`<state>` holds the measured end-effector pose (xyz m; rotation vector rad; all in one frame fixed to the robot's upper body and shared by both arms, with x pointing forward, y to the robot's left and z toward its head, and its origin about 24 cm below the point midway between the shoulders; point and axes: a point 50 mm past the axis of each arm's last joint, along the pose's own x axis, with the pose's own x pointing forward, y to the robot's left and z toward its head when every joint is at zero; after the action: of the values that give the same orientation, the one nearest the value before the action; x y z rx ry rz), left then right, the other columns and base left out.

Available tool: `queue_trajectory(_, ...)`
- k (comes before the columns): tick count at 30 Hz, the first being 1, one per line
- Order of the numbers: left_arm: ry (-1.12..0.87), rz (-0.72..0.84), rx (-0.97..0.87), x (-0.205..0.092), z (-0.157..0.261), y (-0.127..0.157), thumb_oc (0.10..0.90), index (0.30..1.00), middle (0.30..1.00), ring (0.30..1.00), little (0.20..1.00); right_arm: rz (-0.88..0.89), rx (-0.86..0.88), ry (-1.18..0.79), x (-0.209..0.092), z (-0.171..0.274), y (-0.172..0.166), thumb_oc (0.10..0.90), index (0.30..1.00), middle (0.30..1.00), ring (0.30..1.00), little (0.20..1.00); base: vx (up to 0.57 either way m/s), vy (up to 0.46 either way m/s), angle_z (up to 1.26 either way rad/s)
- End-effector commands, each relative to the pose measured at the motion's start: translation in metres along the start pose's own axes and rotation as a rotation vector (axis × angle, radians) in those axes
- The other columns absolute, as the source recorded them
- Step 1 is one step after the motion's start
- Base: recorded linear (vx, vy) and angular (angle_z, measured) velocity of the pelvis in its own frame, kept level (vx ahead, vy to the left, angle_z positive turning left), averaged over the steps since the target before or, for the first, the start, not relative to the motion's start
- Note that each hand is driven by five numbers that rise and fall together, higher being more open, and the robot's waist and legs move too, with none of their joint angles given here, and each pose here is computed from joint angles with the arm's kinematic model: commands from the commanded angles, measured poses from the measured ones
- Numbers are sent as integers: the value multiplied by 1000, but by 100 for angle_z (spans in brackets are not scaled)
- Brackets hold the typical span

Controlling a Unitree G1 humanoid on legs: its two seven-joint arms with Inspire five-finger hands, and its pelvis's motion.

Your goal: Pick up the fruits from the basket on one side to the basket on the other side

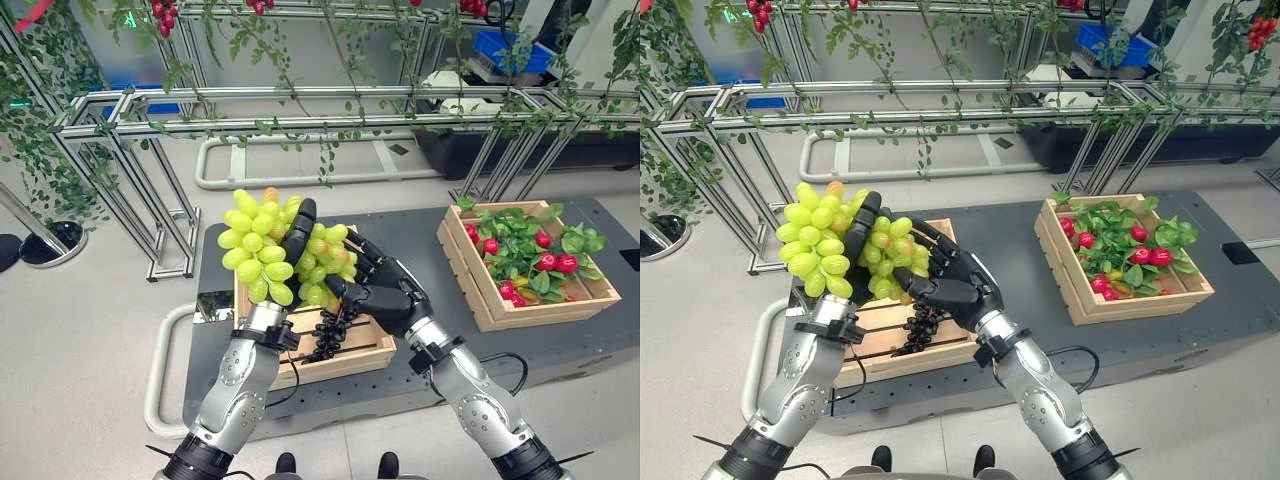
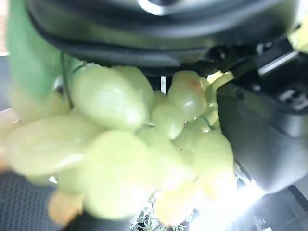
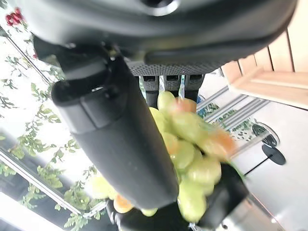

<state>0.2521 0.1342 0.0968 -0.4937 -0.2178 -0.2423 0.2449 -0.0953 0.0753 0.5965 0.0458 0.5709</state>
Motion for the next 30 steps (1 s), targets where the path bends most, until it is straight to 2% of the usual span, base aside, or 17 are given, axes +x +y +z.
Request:
queue_trajectory(1, -64, -202, 19, 14, 4, -36, 400, 300, 300, 300, 300, 307, 39, -358, 21, 56, 55, 400, 300, 300, 300, 300, 0, 0, 0)
queue_trajectory(12, -120, -185, 147, 14, 11, -33, 400, 300, 300, 300, 300, 219, -11, -409, 18, 62, 45, 400, 300, 300, 300, 300, 0, 0, 0)
queue_trajectory(23, -132, -170, 164, 14, 15, -28, 400, 300, 300, 300, 300, 180, 6, -395, 15, 61, 38, 400, 300, 300, 300, 300, 0, 0, 0)
queue_trajectory(25, -139, -173, 179, 14, 15, -28, 442, 364, 364, 364, 364, 181, 8, -390, 15, 60, 39, 400, 300, 300, 300, 300, 0, 0, 0)
queue_trajectory(26, -150, -174, 198, 14, 16, -28, 535, 502, 502, 502, 502, 180, 12, -388, 16, 59, 38, 400, 300, 300, 300, 300, 0, 0, 0)
queue_trajectory(27, -163, -177, 221, 13, 17, -29, 599, 599, 599, 599, 599, 177, 19, -389, 16, 59, 38, 400, 300, 300, 300, 300, 0, 0, 0)
queue_trajectory(28, -163, -182, 227, 14, 18, -29, 800, 900, 900, 900, 900, 175, 21, -389, 16, 59, 38, 400, 300, 300, 300, 300, 0, 0, 0)
queue_trajectory(30, -183, -191, 292, 14, 20, -30, 800, 900, 900, 900, 900, 167, 52, -389, 15, 58, 36, 400, 300, 300, 300, 300, 0, 0, 0)
